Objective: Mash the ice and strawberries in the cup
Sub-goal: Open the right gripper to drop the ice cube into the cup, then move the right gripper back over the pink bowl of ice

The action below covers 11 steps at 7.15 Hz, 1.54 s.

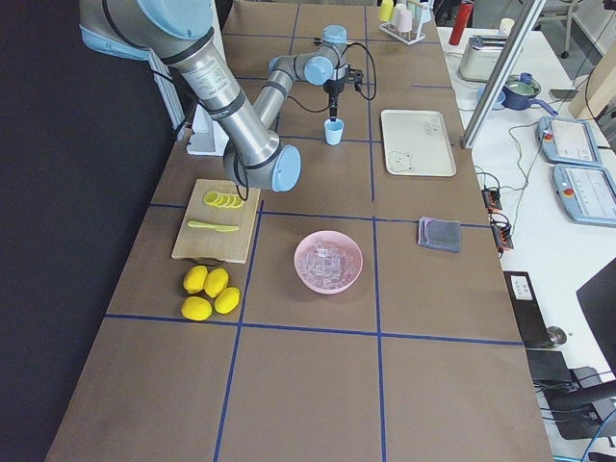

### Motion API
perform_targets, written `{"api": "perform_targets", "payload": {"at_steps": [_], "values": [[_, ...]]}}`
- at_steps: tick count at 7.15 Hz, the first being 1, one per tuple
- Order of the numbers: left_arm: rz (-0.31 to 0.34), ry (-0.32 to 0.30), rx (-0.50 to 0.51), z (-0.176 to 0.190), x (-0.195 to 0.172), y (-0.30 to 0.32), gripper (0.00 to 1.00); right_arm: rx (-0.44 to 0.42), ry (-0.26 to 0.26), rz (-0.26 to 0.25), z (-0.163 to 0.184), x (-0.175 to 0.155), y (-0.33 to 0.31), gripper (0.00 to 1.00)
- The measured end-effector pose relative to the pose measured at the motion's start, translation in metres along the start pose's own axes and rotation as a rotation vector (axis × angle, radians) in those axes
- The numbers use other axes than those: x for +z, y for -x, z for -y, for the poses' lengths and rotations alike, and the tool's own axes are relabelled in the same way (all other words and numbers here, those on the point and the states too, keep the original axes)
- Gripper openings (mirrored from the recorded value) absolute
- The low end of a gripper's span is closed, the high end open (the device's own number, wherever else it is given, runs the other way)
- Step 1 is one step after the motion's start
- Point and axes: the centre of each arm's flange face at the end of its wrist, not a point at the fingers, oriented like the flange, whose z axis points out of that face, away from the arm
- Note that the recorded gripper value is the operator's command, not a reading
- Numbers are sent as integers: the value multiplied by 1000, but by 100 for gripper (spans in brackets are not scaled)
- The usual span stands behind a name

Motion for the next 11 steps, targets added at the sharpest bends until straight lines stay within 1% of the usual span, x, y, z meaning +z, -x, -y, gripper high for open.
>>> {"api": "perform_targets", "payload": {"at_steps": [2, 3, 4, 6, 8, 9, 10, 11], "values": [[0, -3, -3, 0, -2, -2, 100, 22, -47, 29, 16, -33, -29, 99], [0, -5, -3, 0, -2, -2, 100, 41, -76, 42, 21, -52, -64, 99], [0, -8, -5, 1, -4, -4, 100, 58, -94, 50, 24, -69, -112, 99], [0, -15, -8, 2, -7, -8, 100, 43, -83, 53, 18, -98, -220, 99], [1, -17, -7, 2, -8, -9, 100, 18, -84, 37, 6, -107, -325, 99], [2, -18, -6, 2, -9, -9, 100, 6, -82, 53, -2, -106, -385, 99], [2, -19, -5, 2, -9, -9, 100, -3, -77, 63, -15, -100, -444, 99], [2, -19, -5, 2, -9, -9, 100, -16, -70, 53, -27, -85, -495, 99]]}}
